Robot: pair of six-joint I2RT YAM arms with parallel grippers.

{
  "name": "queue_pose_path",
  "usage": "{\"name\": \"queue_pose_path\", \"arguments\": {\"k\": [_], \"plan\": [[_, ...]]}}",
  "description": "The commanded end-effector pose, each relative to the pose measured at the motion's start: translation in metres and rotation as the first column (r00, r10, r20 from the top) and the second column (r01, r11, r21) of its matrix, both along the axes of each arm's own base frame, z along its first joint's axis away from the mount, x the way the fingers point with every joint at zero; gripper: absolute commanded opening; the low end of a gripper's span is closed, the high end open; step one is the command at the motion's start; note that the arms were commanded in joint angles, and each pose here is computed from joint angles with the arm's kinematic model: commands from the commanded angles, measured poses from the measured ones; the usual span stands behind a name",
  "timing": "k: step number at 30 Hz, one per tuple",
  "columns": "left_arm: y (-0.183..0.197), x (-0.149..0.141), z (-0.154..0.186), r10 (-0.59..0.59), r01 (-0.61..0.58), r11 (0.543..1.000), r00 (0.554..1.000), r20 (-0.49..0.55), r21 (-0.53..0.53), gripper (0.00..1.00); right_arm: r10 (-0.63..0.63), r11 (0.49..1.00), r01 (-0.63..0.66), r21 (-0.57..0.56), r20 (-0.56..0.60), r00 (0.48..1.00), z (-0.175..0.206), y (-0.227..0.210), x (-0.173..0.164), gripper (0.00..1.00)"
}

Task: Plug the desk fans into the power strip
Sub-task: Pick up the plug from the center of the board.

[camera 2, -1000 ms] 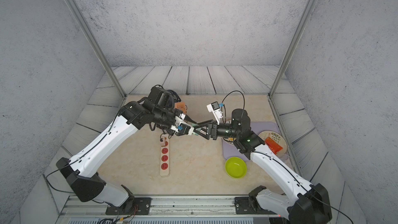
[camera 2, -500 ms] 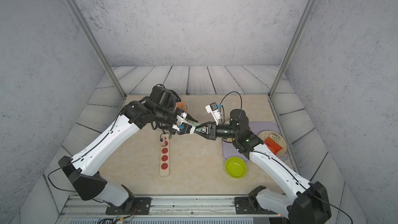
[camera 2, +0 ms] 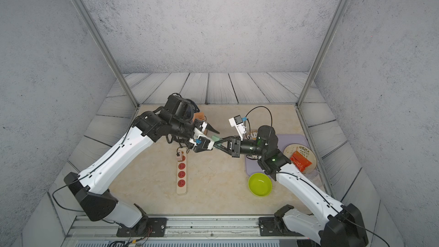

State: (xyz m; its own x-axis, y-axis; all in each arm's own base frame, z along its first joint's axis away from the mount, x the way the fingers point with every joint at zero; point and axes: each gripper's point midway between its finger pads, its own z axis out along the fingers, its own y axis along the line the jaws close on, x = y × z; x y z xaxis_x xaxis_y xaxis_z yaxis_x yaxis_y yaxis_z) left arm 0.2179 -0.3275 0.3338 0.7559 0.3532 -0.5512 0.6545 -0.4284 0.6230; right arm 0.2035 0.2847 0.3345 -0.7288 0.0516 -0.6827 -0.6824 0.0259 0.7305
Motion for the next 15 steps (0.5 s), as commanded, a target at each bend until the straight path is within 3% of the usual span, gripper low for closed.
{"name": "queue_pose_path", "arguments": {"k": [1,8,15], "plan": [[0.006,-0.024,0.017,-0.077,0.076,0.996,0.996,-0.039,-0.039,0.83,0.071,0.991,-0.083,0.109,0.113,0.991,0.034,-0.002,-0.011,0.00],[0.006,-0.037,0.037,-0.134,0.127,0.988,0.988,-0.081,-0.084,0.86,0.091,0.944,-0.124,0.306,0.120,0.989,0.058,-0.014,-0.002,0.00],[0.007,-0.025,0.046,-0.091,0.085,0.992,0.994,-0.065,-0.096,0.81,0.140,0.951,-0.165,0.263,0.108,0.984,0.044,-0.013,-0.005,0.00]]}}
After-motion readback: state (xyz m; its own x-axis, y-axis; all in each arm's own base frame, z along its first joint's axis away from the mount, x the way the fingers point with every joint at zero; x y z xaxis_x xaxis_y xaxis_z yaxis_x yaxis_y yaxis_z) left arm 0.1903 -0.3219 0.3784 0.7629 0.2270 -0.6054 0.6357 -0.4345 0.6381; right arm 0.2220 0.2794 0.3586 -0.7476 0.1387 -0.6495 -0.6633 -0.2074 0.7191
